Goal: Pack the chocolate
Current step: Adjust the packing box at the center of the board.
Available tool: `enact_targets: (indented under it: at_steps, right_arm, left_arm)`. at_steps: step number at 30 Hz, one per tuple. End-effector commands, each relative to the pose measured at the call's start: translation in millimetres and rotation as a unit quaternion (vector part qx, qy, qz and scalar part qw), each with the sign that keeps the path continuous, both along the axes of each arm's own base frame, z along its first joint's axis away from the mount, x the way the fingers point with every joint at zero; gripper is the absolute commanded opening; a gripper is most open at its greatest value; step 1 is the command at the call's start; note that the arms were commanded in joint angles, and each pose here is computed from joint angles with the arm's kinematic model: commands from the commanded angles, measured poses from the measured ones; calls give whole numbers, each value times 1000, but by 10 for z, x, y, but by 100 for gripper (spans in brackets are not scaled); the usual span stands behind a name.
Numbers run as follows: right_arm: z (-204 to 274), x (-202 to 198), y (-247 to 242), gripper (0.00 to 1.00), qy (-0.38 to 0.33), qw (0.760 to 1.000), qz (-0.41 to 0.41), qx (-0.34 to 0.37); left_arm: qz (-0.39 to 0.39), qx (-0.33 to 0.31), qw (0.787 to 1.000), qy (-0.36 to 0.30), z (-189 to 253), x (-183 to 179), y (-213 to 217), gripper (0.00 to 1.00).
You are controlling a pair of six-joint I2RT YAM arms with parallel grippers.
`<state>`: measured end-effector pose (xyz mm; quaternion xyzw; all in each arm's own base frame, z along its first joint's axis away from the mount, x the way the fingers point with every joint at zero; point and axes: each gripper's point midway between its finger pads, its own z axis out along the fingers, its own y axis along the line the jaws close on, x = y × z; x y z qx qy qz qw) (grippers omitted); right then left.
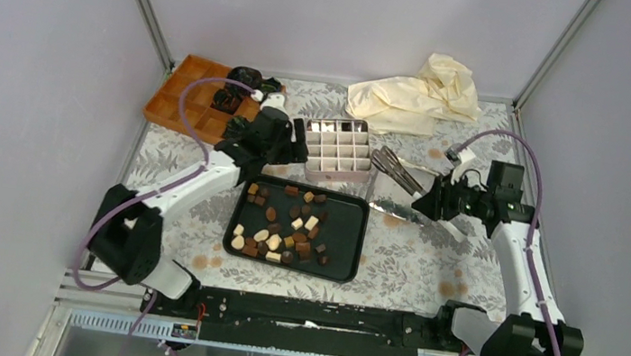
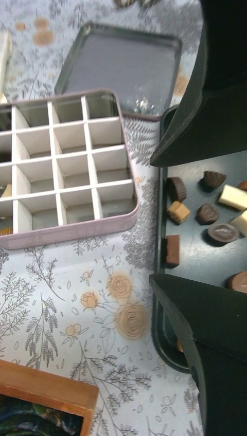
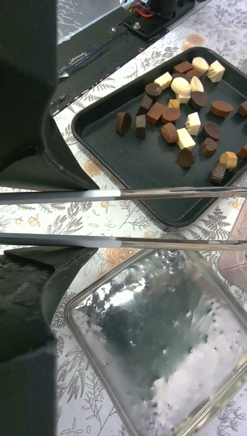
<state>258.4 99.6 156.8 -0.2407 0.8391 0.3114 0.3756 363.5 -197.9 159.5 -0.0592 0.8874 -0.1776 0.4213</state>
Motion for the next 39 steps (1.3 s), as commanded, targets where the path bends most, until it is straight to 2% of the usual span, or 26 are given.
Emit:
enact_targets:
  at_steps: [1,5,13,19,34,37,39]
  right_arm:
    - [256,84,57,43,-61,997,17,37]
    - [222,76,51,44,-58,997,16,41]
    - [154,57,33,44,-52,998,13,43]
    - [134,62,21,43,-51,998,11,43]
    - [113,58,7,43,-46,998,10,44]
    - [113,61,3,43,-46,998,10,44]
    - [112,61,4,43,-45,998,10,44]
  left_arm:
    - [6,35,999,-37,39,413,-22,81]
    - [10,41,999,-9,-189,697,-58,75]
    - [26,77,996,37,-558,1107,-5,42]
    - [25,80,995,48,-669,1261,-54,38]
    - [25,95,992,80,-955,1386,-107,23]
    - [23,93,992,81,-971,1397,-125,19]
    - [22,91,992,81,-968,1405,-135,13]
